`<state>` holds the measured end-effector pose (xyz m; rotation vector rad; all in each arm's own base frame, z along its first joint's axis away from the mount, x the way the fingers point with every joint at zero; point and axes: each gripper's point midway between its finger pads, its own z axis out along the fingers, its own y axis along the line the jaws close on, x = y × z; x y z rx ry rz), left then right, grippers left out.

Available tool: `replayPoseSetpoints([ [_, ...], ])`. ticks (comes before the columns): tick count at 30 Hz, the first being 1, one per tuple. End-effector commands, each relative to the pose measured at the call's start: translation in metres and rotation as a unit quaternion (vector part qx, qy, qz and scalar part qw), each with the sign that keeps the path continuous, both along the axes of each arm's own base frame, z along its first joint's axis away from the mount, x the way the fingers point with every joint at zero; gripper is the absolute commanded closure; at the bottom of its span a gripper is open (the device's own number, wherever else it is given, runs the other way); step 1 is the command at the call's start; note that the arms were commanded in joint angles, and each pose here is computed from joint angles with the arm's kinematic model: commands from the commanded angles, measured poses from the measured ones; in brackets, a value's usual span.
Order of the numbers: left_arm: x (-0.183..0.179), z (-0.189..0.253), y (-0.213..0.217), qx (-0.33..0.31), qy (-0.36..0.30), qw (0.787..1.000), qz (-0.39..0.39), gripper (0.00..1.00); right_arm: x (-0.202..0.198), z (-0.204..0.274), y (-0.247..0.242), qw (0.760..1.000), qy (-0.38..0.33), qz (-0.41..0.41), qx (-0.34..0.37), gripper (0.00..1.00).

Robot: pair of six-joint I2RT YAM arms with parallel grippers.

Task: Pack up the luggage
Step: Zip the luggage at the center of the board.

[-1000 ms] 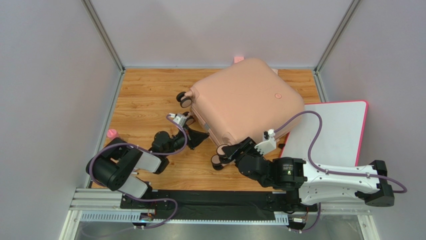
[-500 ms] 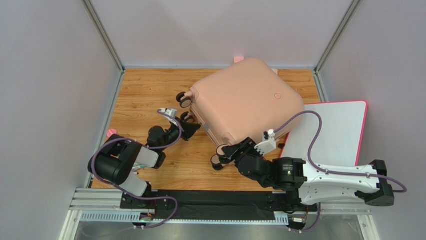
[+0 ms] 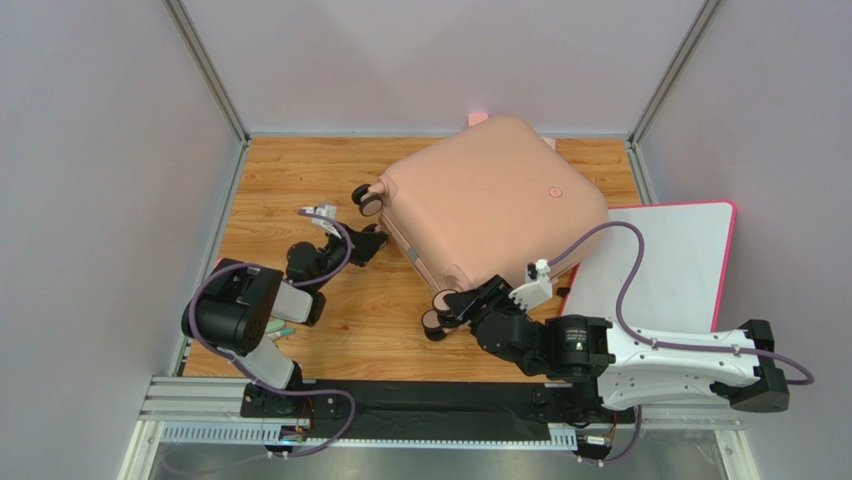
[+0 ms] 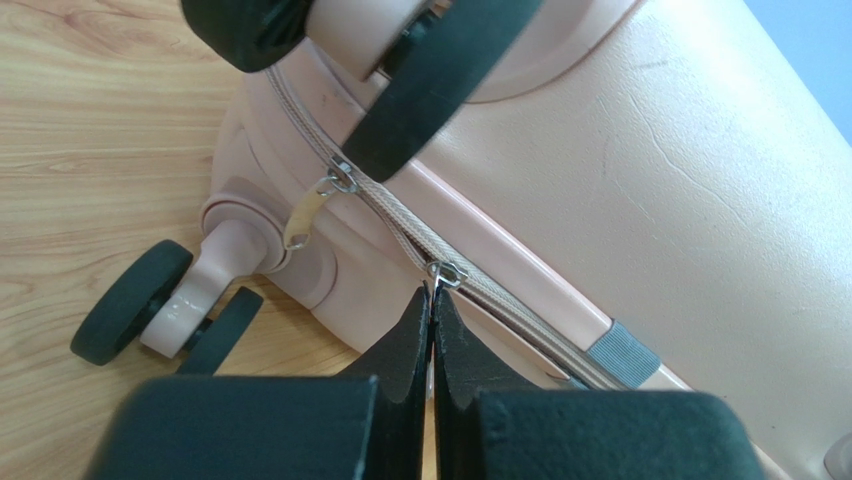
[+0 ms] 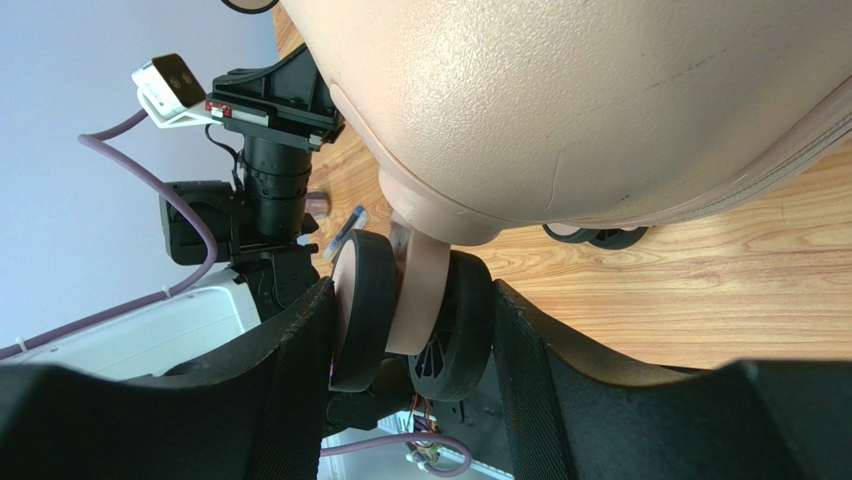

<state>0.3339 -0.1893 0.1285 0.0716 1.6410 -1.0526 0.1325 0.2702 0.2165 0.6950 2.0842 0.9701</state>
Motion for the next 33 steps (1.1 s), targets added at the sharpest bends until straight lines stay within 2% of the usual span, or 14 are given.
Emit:
replayPoseSetpoints([
  [1, 0.031, 0.038, 0.034, -0.024, -0.082, 0.993, 0.081, 1.0, -0.002, 0.017, -0.009, 1.0, -0.025, 0.007, -0.013, 1.0],
  [23, 0.075, 0.033, 0.067, -0.048, -0.06, 0.989, 0.123, 1.0, -0.001, 0.014, -0.007, 1.0, -0.024, 0.004, -0.019, 0.99],
  [28, 0.076, 0.033, 0.072, -0.047, -0.062, 0.988, 0.134, 1.0, -0.001, 0.013, -0.008, 1.0, -0.023, 0.002, -0.019, 1.0],
  [33, 0.07, 0.039, 0.066, -0.044, -0.07, 0.99, 0.113, 1.0, 0.0, 0.013, -0.009, 1.0, -0.023, 0.0, -0.019, 1.0],
])
